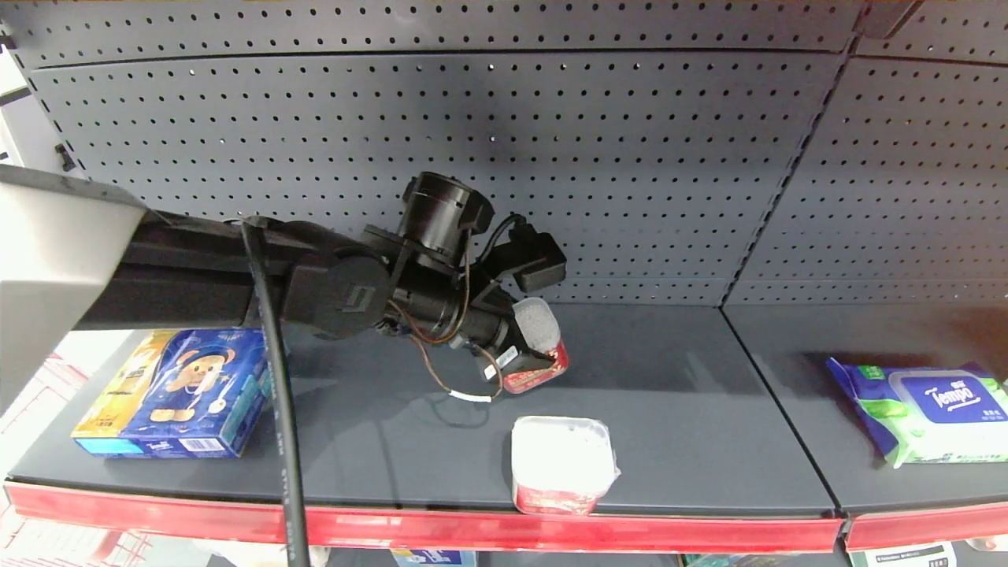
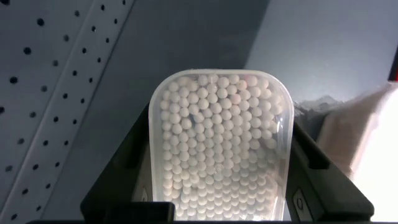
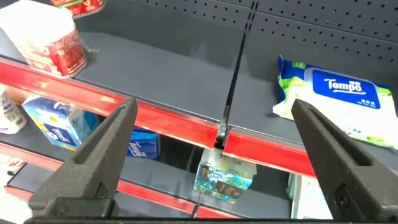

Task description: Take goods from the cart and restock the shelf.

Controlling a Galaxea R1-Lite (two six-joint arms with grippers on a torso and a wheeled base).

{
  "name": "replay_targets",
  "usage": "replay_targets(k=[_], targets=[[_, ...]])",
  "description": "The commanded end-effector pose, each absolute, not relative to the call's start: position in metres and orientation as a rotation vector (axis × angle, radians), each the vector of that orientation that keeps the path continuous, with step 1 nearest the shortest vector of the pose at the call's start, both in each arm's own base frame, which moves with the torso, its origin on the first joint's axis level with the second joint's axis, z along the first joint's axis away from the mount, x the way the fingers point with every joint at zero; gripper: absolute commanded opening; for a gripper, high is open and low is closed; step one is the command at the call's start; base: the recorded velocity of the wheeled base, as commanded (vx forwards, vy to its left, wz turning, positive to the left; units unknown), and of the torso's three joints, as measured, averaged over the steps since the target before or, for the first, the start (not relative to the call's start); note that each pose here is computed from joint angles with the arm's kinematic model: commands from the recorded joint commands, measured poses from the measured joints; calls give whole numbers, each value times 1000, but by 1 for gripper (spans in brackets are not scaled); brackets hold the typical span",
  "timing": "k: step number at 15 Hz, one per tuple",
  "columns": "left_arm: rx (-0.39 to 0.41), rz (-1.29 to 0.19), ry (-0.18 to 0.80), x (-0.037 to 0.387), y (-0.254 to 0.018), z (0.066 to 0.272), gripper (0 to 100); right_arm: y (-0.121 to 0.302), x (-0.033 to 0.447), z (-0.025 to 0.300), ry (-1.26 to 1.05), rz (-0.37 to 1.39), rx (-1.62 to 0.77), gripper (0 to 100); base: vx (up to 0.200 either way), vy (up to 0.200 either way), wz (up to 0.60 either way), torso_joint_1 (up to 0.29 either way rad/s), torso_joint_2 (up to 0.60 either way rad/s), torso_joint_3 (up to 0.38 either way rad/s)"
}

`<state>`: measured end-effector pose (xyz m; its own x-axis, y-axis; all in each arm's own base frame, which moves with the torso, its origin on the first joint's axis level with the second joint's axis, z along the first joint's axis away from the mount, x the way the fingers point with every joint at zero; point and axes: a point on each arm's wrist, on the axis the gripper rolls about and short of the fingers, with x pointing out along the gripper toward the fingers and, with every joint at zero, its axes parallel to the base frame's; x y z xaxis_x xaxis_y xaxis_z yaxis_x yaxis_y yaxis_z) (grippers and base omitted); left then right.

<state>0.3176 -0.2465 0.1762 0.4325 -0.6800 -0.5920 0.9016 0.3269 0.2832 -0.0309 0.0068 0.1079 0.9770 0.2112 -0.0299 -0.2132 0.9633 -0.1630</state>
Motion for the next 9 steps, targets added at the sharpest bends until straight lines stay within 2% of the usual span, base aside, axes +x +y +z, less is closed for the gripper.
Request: replay_targets(k=[1, 4, 5, 9], targets=[[638, -1074, 407, 321, -250, 173, 0, 7, -29, 104, 29, 217, -161, 100, 0, 0, 0, 0, 0, 0], [641, -1078, 427, 321, -249, 170, 0, 7, -29, 104, 26, 216, -162, 100, 0, 0, 0, 0, 0, 0], [658, -1085, 438, 320, -248, 169, 100, 7, -29, 104, 26, 216, -160, 100, 0, 0, 0, 0, 0, 0], [651, -1101, 425, 322, -249, 170, 100, 7, -29, 104, 28, 217, -161, 100, 0, 0, 0, 0, 0, 0]])
